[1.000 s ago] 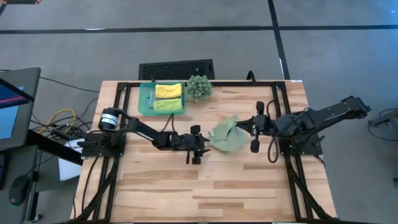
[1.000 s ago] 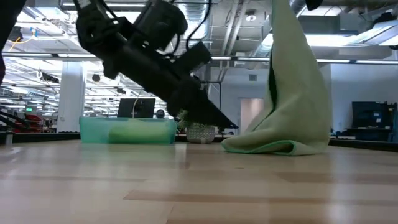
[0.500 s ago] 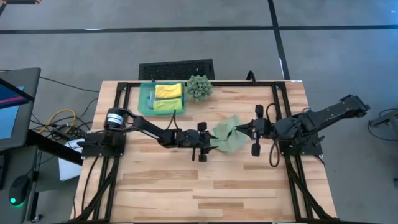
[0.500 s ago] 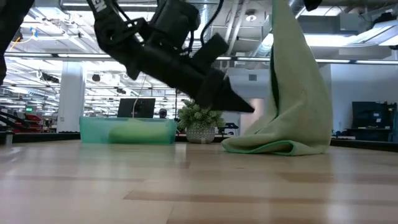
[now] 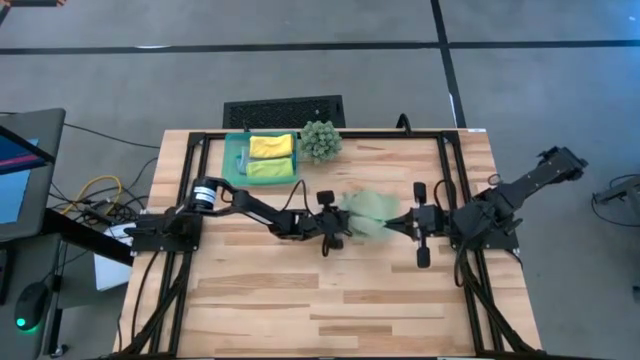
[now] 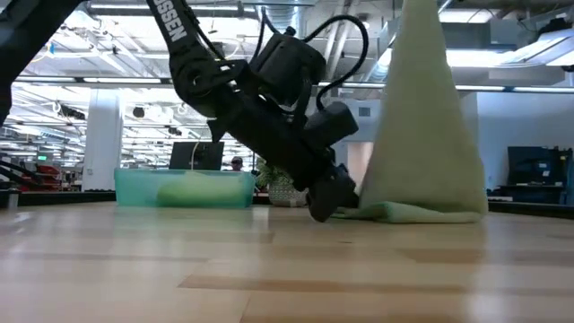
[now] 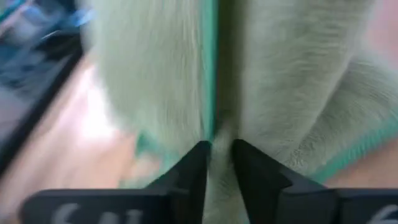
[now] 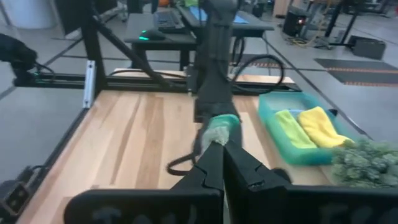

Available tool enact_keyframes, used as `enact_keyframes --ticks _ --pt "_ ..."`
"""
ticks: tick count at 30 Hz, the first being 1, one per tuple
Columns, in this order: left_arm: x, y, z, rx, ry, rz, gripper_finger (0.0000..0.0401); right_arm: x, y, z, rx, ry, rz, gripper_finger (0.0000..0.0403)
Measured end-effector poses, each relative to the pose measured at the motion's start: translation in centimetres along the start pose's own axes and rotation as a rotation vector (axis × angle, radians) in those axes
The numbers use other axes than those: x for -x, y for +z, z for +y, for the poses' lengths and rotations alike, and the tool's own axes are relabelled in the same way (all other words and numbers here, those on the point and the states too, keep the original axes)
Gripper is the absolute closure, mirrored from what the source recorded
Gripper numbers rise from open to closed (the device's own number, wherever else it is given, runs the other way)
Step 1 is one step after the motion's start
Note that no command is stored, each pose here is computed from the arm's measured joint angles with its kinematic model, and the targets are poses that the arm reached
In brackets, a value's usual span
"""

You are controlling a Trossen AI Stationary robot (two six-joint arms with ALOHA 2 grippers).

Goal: Fold microfiber towels
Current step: Fold the green microfiber cloth

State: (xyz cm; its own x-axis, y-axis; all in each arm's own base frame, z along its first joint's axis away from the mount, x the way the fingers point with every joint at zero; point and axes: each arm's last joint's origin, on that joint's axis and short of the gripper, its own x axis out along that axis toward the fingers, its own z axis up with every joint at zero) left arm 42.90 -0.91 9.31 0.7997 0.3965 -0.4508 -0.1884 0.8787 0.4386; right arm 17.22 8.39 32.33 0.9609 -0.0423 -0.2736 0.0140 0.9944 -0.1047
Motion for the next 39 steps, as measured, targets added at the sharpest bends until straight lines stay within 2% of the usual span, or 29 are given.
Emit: enact_keyframes --ticks 5,9,14,18,22,24,26,28,29,31,35,39 --pt "0.4 0.5 0.5 -0.055 0.169 0.070 0.0387 0.4 -0.1 0.7 -0.001 0.038 -0.002 0.0382" --pt "1.7 1.6 0.2 -0.111 0.268 0.078 0.0394 0.7 -0.2 1.2 0.015 0.072 0.006 0.0382" --pt "5.9 4.6 0.1 -0.228 0.420 0.129 0.0399 1.3 -0.4 2.1 0.035 0.124 0.007 0.0385" --pt "10.3 7.0 1.1 -0.268 0.475 0.155 0.0398 1.8 -0.4 2.9 0.057 0.203 0.003 0.0383" --pt "15.1 9.0 3.2 -0.232 0.431 0.134 0.0400 2.2 0.3 3.5 0.065 0.272 -0.068 0.0383" --pt "17.6 9.9 4.3 -0.196 0.292 0.092 0.0399 2.4 0.9 3.7 0.034 0.266 -0.125 0.0386" --pt "19.5 10.4 5.4 -0.143 0.080 0.036 0.0399 2.7 1.2 3.7 0.011 0.251 -0.160 0.0387" --pt "20.6 10.8 6.4 -0.092 -0.085 -0.007 0.0399 2.9 1.1 3.2 0.019 0.181 -0.143 0.0387" --pt "20.8 10.9 7.0 -0.069 -0.119 -0.022 0.0399 2.8 0.7 2.8 0.031 0.108 -0.112 0.0387" --pt "20.6 10.9 8.1 -0.038 -0.106 -0.024 0.0399 2.1 -0.2 1.6 0.040 -0.083 -0.026 0.0385" --pt "18.7 9.8 10.5 -0.042 0.052 0.071 0.0399 0.6 -1.8 -1.1 0.019 -0.438 0.099 0.0384" --pt "17.7 9.4 13.2 -0.067 0.352 0.148 0.0399 0.2 -1.8 -2.9 0.031 -0.659 0.098 0.0388"
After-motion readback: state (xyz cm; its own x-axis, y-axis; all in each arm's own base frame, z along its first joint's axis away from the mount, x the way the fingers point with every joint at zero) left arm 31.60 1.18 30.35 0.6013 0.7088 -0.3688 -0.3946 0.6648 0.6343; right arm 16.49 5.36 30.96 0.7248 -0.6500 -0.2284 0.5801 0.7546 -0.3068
